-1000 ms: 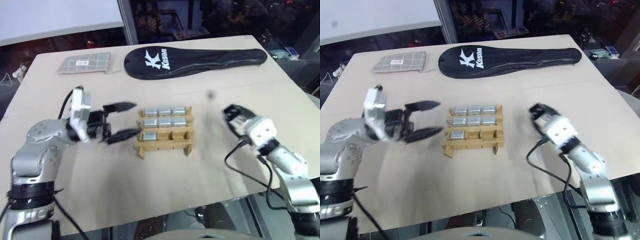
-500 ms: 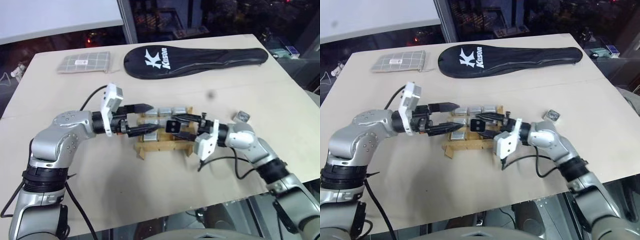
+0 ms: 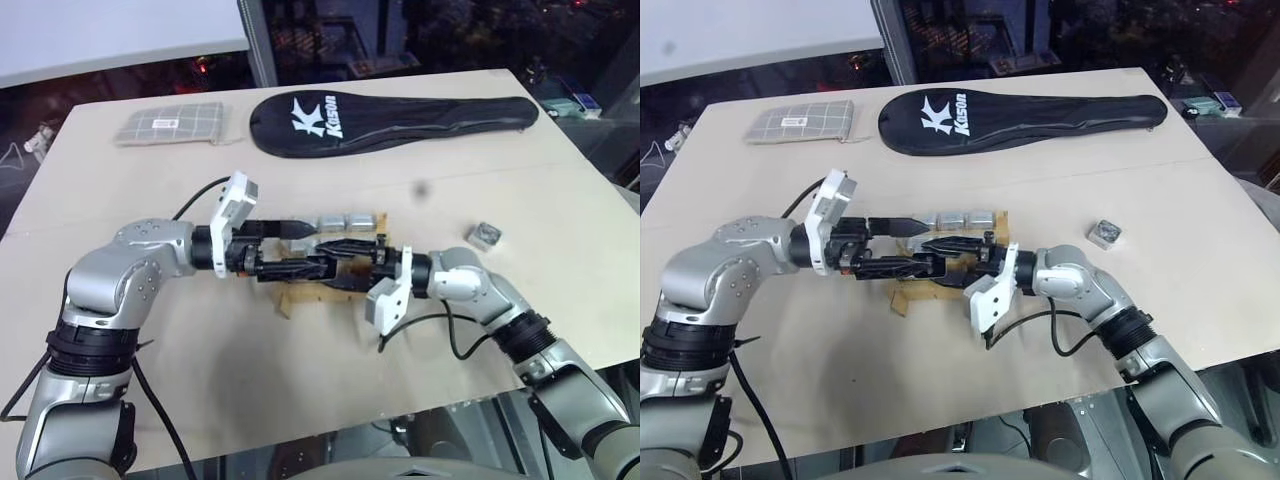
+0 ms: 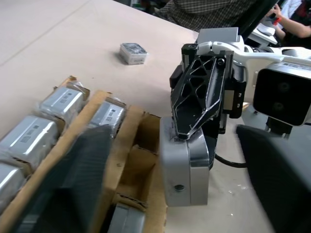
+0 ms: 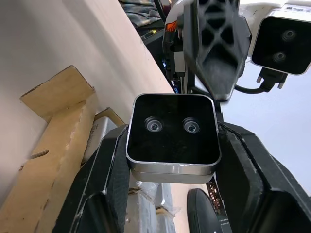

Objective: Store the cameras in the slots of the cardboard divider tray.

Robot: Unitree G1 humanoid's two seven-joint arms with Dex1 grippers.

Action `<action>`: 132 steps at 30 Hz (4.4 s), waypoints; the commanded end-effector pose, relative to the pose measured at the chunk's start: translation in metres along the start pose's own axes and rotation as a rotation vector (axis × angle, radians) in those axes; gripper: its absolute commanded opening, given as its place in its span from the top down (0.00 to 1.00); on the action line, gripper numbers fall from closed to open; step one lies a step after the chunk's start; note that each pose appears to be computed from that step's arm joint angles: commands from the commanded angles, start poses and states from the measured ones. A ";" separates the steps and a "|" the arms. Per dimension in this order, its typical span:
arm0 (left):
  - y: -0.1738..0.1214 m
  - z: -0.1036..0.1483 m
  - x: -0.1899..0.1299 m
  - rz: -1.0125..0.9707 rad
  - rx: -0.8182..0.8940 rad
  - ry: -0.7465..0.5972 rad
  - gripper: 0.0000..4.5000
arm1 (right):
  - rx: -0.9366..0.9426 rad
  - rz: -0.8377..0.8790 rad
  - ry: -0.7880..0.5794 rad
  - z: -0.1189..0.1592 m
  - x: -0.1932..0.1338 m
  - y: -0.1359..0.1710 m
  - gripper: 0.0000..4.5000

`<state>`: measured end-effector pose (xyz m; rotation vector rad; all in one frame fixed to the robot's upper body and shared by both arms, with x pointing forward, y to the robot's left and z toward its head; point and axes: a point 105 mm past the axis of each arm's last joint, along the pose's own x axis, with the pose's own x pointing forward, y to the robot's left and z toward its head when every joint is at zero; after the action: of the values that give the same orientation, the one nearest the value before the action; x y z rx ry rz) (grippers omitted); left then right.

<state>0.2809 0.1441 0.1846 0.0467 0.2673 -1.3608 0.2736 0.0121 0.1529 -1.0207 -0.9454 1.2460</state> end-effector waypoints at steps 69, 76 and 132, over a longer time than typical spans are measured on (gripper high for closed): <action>0.031 -0.021 0.026 -0.055 0.449 -0.175 0.84 | 1.159 -0.296 0.247 0.057 -0.218 0.017 0.01; 0.034 -0.027 0.034 -0.092 0.434 -0.158 0.84 | 1.146 -0.312 0.246 0.054 -0.213 0.016 0.01; -0.055 0.027 -0.057 0.180 0.526 -0.048 0.01 | 1.208 -0.329 0.708 -0.122 -0.242 0.010 0.00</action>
<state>0.2192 0.1797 0.2181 0.4213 -0.0747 -1.2631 0.3635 -0.2354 0.1079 -0.2232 0.2322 0.8336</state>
